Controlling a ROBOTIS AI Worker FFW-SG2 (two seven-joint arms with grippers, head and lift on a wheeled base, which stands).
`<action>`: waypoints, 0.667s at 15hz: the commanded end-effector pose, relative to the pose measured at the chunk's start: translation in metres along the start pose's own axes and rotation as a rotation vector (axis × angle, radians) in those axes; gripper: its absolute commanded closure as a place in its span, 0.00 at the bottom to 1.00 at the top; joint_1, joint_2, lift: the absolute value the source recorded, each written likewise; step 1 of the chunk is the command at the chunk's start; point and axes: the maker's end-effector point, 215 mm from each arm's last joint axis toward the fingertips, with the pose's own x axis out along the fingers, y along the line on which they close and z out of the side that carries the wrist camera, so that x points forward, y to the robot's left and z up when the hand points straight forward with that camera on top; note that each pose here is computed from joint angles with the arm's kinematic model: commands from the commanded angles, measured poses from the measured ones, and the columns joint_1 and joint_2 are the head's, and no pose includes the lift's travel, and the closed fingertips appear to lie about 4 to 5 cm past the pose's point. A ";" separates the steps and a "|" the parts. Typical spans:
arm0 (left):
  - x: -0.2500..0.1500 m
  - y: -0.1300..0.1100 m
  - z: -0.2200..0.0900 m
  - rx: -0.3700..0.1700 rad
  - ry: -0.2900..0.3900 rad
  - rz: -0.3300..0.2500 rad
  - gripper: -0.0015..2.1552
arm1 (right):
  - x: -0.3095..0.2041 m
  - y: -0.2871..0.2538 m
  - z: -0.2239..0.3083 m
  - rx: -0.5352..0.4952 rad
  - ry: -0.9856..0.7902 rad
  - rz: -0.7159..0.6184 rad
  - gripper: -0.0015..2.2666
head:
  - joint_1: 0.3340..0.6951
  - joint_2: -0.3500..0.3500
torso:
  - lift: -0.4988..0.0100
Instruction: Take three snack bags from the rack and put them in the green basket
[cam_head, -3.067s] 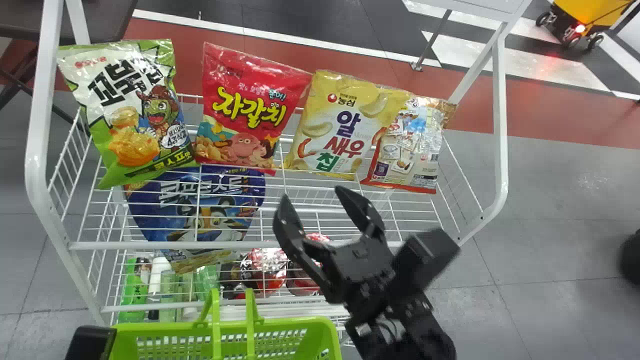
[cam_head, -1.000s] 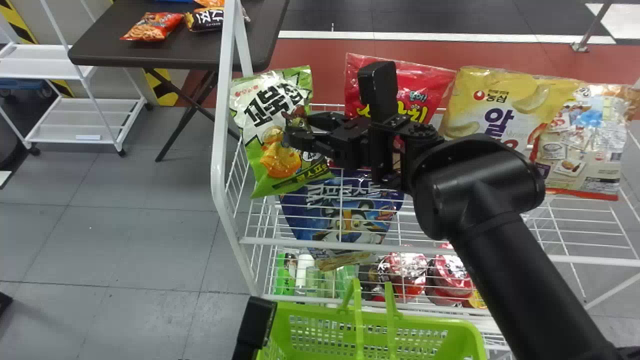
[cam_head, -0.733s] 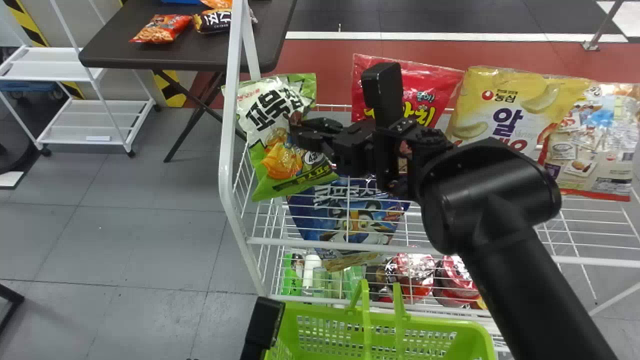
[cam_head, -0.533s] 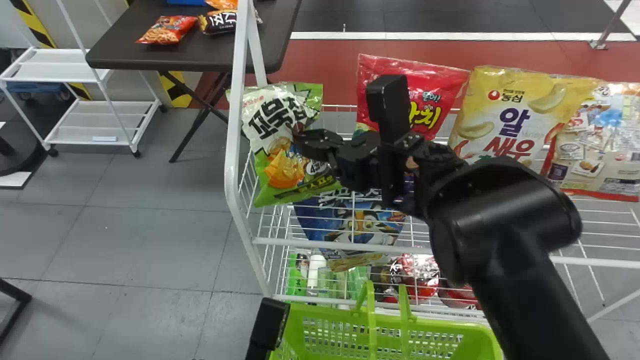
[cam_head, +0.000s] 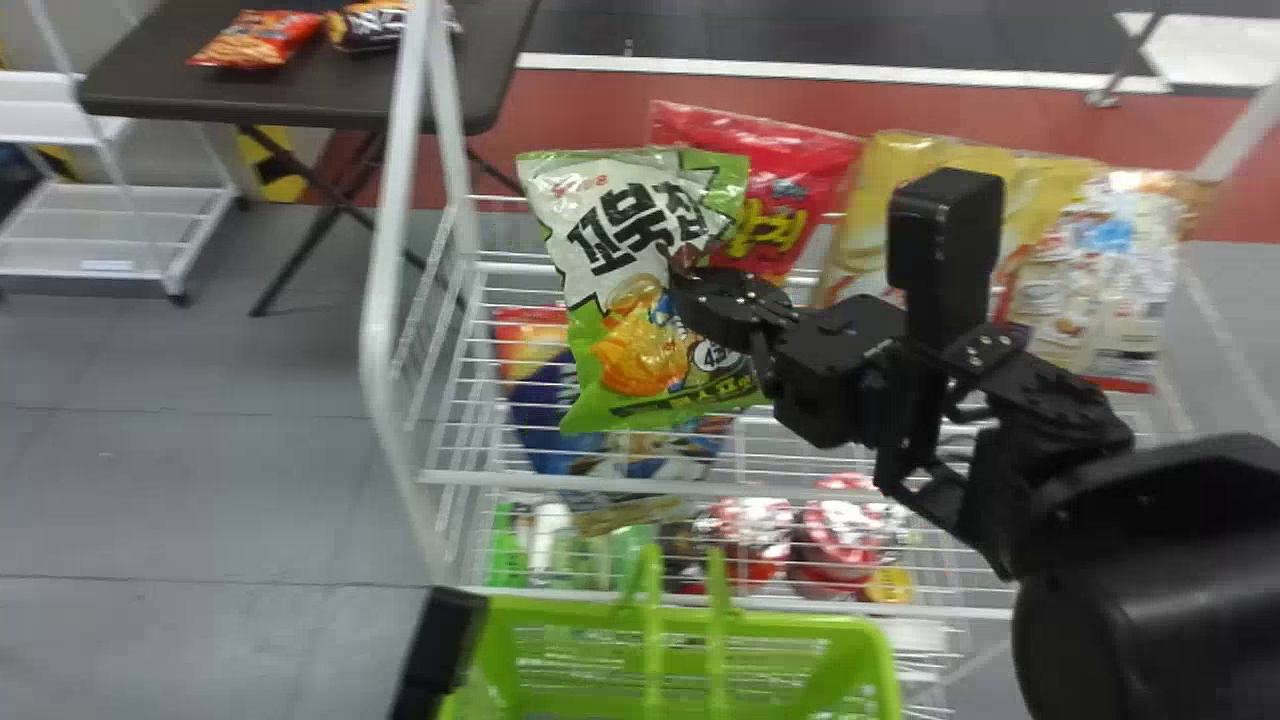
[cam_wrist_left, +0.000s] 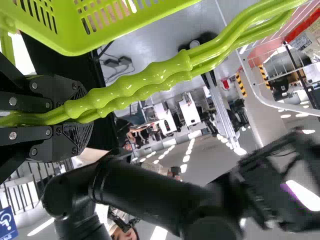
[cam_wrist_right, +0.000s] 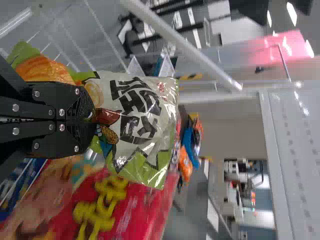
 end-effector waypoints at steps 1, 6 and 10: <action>0.001 0.002 0.008 0.013 -0.008 0.005 0.86 | -0.062 -0.027 -0.016 0.059 0.038 -0.066 0.96 | 1.00 0.22 | 0.95; 0.001 0.008 0.018 0.028 -0.027 0.030 0.86 | -0.159 -0.044 -0.054 0.160 0.157 -0.129 0.95 | 1.00 0.00 | 0.95; 0.008 0.010 0.020 0.041 -0.024 0.045 0.86 | -0.192 -0.031 -0.089 0.326 0.237 -0.105 0.95 | 1.00 0.00 | 0.95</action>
